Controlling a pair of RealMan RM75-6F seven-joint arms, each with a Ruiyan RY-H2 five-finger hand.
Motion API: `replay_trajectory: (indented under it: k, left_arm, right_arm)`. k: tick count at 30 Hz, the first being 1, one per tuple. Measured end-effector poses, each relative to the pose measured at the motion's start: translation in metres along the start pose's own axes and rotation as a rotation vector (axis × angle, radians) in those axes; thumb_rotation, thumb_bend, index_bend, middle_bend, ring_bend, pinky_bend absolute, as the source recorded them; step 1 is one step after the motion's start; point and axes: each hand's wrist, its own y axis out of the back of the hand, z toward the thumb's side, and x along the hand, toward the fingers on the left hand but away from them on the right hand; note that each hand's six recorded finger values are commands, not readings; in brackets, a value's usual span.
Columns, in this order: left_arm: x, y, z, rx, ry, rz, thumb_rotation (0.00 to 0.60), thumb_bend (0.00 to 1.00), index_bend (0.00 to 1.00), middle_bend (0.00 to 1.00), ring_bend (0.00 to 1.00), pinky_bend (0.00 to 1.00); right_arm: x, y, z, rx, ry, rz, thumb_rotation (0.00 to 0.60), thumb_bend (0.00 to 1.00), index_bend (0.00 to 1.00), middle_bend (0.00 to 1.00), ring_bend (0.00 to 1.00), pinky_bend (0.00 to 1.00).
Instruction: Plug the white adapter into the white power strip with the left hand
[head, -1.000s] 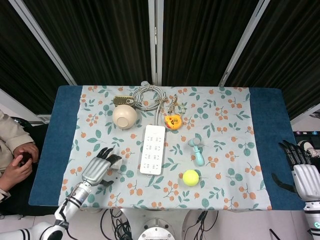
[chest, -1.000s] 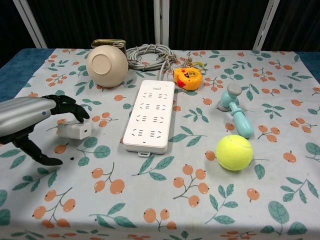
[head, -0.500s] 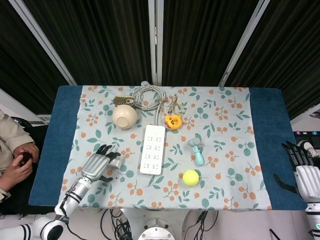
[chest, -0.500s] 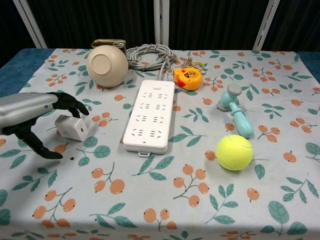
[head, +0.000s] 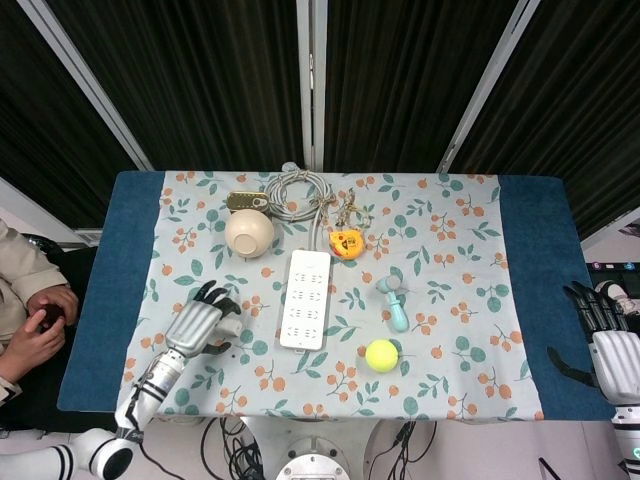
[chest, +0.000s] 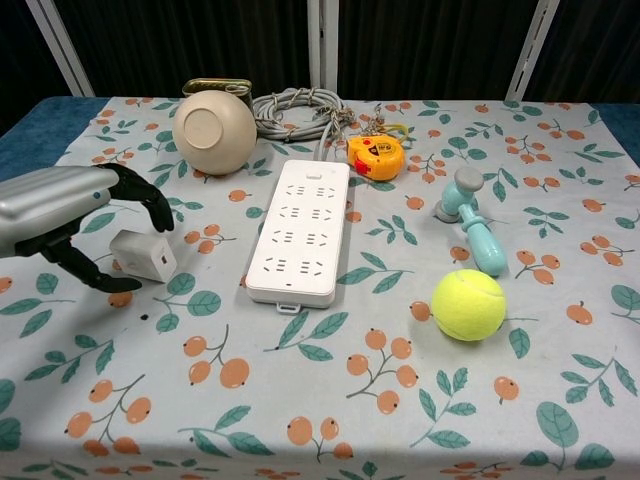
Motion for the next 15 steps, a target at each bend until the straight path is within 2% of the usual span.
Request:
replay_trajectory:
  k: [5,15]
  left_arm:
    - [0.002,-0.001,0.006,0.067,0.006,-0.015,0.600,0.24,0.37,0.34,0.14,0.08]
    - [0.005,-0.003,0.017,0.219,0.058,-0.064,0.600,0.26,0.38,0.37,0.17,0.09]
  right_arm:
    - [0.000,0.000,0.000,0.001,-0.001,0.000,0.600,0.21,0.00,0.00,0.00,0.00]
    - [0.001,-0.001,-0.002,-0.001,-0.009,0.002,0.600,0.21,0.00,0.00,0.00,0.00]
